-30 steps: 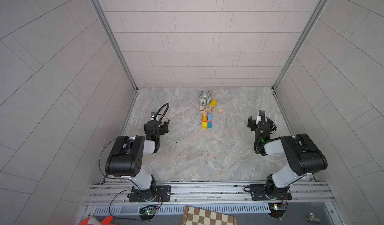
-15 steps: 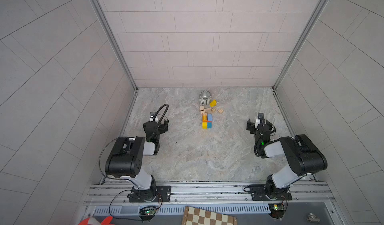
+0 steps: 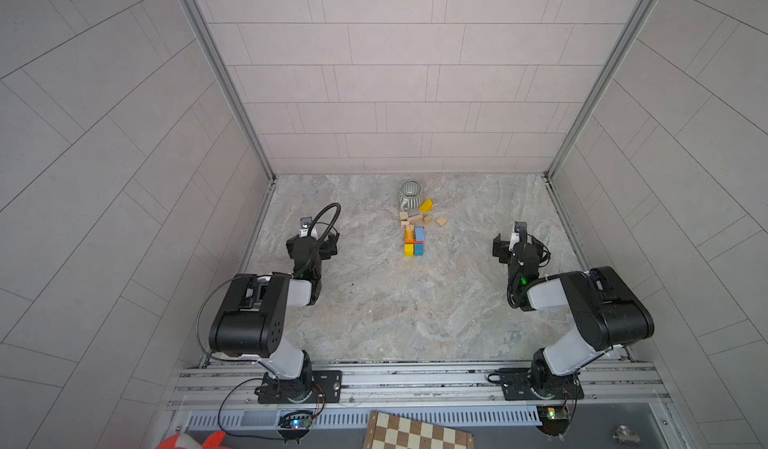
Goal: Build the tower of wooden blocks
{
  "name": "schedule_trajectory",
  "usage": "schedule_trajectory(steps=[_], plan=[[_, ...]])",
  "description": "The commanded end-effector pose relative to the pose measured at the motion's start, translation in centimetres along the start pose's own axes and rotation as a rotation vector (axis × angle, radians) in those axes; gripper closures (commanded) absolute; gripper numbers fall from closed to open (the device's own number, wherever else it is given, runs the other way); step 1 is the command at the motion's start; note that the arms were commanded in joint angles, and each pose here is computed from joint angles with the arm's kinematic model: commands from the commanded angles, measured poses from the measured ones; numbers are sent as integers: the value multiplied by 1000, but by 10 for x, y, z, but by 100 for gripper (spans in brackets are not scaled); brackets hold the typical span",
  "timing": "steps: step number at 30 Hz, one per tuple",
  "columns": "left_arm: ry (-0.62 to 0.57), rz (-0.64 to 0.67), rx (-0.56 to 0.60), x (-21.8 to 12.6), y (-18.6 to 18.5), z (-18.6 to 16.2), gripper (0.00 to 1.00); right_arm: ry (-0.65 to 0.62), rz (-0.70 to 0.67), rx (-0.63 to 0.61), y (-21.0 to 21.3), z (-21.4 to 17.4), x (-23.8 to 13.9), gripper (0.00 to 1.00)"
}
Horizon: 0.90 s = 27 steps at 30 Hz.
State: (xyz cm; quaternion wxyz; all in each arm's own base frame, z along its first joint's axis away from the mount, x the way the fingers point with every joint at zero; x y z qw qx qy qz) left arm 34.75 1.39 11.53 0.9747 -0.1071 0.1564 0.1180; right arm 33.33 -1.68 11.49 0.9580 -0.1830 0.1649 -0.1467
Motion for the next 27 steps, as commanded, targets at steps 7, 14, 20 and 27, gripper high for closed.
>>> schedule_trajectory(steps=[7, 14, 20, 27], plan=[[23, -7, 26, -2, 1, -9, 0, 17, 0, -9, -1, -3, -2, 1], [-126, -100, 2, -34, 5, -18, 0, -71, -85, 64, -15, -14, -22, 1], [65, -39, 17, -3, -2, -10, 0, 20, -55, 12, -8, -6, -4, 1], [26, -44, 15, -2, -1, -9, 0, 26, -51, 3, -6, -5, -3, 1]])
Point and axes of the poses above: each gripper's point midway between its finger pads, its own x axis out along the fingers, its own y axis along the line the jaws close on, z = x × y, the point moved 6 cm from there along -x, back along the fingers, and after that the axes turned 14 degrees about -x, right-handed, at the moved point
